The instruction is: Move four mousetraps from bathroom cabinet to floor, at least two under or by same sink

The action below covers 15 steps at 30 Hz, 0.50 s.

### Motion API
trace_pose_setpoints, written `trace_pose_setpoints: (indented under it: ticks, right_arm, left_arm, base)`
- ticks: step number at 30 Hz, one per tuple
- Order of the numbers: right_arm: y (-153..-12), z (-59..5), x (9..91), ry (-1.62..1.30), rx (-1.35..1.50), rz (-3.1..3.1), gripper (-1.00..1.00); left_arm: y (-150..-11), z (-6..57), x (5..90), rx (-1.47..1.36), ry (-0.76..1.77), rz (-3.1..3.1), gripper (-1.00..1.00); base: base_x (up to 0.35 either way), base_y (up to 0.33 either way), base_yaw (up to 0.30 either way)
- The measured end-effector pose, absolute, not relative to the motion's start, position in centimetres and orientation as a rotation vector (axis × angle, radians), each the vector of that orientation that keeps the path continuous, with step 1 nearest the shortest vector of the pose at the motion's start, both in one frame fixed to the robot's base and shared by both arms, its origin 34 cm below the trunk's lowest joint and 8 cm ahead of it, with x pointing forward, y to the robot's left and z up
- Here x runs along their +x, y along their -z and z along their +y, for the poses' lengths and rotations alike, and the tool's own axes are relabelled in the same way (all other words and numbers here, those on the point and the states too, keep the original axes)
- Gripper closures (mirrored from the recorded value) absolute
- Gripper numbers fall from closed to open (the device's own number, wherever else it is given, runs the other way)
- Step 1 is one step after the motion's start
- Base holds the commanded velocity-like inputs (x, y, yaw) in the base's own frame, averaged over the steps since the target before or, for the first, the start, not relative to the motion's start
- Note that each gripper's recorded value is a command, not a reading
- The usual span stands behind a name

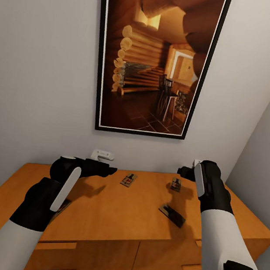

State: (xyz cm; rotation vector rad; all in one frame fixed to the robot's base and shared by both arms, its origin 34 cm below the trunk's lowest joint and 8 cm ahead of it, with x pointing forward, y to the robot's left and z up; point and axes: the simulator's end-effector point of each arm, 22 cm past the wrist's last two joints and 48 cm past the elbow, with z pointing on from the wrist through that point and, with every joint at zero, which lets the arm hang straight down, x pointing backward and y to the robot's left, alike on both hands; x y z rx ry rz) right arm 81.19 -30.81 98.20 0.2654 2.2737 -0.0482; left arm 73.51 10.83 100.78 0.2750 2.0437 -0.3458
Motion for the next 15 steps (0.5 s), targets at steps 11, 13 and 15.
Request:
trace_pose_setpoints:
  ticks: [11,13,15]
  right_arm:
    - [-96.4,-30.7,80.9,0.041,0.274,2.318,-1.0]
    - [-95.5,-30.7,80.7,0.035,0.284,2.339,-1.0]
    - [-94.7,-30.9,80.5,0.026,0.299,2.357,-1.0]
  left_arm:
    - [-100.8,10.8,73.5,0.275,0.347,2.044,-1.0]
    - [-100.8,10.8,73.5,0.276,0.347,2.044,-1.0]
    - [-100.8,10.8,73.5,0.276,0.348,2.044,-1.0]
  base:
    - [0.0,0.0,0.0]
    - [0.0,0.0,0.0]
    - [0.0,0.0,0.0]
